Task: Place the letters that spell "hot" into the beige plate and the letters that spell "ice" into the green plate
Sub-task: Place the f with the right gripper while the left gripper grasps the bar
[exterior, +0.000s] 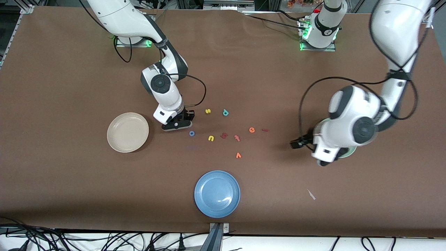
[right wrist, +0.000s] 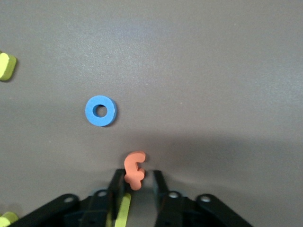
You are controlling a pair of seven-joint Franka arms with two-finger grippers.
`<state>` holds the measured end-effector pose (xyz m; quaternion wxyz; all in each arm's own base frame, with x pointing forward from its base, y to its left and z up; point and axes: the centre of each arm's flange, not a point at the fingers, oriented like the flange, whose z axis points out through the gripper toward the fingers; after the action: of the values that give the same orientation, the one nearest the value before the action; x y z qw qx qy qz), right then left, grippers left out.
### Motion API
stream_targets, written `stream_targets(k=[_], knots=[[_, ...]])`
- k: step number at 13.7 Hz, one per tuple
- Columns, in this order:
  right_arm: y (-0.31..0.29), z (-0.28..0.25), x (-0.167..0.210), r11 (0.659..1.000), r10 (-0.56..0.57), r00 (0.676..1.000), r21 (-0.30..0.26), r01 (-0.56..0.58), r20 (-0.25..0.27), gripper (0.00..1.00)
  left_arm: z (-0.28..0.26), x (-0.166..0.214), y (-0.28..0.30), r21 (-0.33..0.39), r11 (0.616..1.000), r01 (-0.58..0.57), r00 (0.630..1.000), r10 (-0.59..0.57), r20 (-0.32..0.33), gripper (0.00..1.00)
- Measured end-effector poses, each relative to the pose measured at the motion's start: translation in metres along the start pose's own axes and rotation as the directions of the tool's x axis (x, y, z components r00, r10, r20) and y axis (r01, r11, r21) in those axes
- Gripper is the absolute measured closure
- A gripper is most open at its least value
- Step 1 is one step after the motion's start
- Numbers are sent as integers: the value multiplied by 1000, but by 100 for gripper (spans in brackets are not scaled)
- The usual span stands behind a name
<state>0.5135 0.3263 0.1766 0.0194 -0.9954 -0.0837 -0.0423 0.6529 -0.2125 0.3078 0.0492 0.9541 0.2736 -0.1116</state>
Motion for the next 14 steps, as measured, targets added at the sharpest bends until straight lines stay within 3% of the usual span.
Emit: stream_targets(k=[1, 2, 5, 8, 11, 14], knots=[[-1, -2, 0, 1000, -1, 1000, 1, 1, -2, 83, 18, -17, 15, 5, 1000, 22, 1000, -22, 4, 5], [-1, -1, 0, 1000, -1, 1000, 1, 1, -1, 83, 36, -29, 25, 10, 999, 41, 999, -41, 11, 10], [-1, -1, 0, 1000, -1, 1000, 1, 1, -2, 83, 88, -44, 34, -5, 989, 146, 989, -146, 17, 10], [6, -16, 10, 1000, -22, 1000, -1, 22, -21, 83, 131, -54, 27, -28, 964, 264, 963, -265, -50, 10], [63, -55, 31, 994, -99, 995, -37, 100, 23, 83, 150, -69, 25, -20, 932, 362, 929, -363, -76, 13], [137, -90, 40, 979, -192, 980, -52, 196, 59, 83, 153, -83, 33, -19, 916, 400, 913, -401, -77, 26]])
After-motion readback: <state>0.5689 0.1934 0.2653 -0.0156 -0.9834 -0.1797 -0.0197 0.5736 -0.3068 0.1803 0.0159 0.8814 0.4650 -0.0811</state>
